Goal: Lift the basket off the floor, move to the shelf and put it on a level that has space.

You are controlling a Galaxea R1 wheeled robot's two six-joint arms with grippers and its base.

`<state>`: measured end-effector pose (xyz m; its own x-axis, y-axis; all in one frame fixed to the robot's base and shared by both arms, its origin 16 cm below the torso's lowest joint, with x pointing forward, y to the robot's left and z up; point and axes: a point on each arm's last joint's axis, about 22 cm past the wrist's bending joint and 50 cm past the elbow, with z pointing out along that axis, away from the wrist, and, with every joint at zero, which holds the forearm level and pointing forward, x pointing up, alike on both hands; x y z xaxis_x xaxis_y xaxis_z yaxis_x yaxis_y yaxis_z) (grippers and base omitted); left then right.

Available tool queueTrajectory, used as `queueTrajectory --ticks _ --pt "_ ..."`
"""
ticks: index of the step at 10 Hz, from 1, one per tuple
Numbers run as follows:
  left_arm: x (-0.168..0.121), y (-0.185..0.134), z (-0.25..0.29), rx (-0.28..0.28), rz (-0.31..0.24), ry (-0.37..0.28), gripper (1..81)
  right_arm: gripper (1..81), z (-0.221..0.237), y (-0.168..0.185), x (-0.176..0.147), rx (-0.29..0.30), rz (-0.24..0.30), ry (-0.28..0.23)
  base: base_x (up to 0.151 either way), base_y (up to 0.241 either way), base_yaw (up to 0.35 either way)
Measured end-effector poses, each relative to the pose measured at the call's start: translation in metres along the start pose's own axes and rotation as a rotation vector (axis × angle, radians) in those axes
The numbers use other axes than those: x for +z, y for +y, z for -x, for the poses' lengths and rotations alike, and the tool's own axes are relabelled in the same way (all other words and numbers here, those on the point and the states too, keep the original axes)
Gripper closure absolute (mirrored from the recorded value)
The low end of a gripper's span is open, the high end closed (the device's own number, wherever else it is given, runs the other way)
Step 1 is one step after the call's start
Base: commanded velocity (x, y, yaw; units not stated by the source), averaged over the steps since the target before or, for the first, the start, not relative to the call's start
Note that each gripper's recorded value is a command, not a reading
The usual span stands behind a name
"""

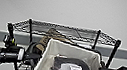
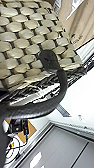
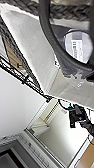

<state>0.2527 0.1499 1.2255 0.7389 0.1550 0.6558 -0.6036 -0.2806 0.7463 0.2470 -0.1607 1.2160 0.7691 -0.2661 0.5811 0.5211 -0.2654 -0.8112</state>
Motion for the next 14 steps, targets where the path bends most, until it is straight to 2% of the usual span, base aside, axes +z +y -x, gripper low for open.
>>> queueTrajectory --ticks 8,14 --pt "-0.015 0.057 -0.044 0.057 0.034 -0.007 81.1 81.1 -0.034 -0.050 -0.010 -0.068 -0.023 -0.035 0.000 0.000 0.000" --pt "-0.021 0.073 -0.076 0.067 0.027 0.000 81.1 81.1 -0.068 -0.077 -0.018 -0.102 -0.023 -0.045 0.000 0.000 0.000"
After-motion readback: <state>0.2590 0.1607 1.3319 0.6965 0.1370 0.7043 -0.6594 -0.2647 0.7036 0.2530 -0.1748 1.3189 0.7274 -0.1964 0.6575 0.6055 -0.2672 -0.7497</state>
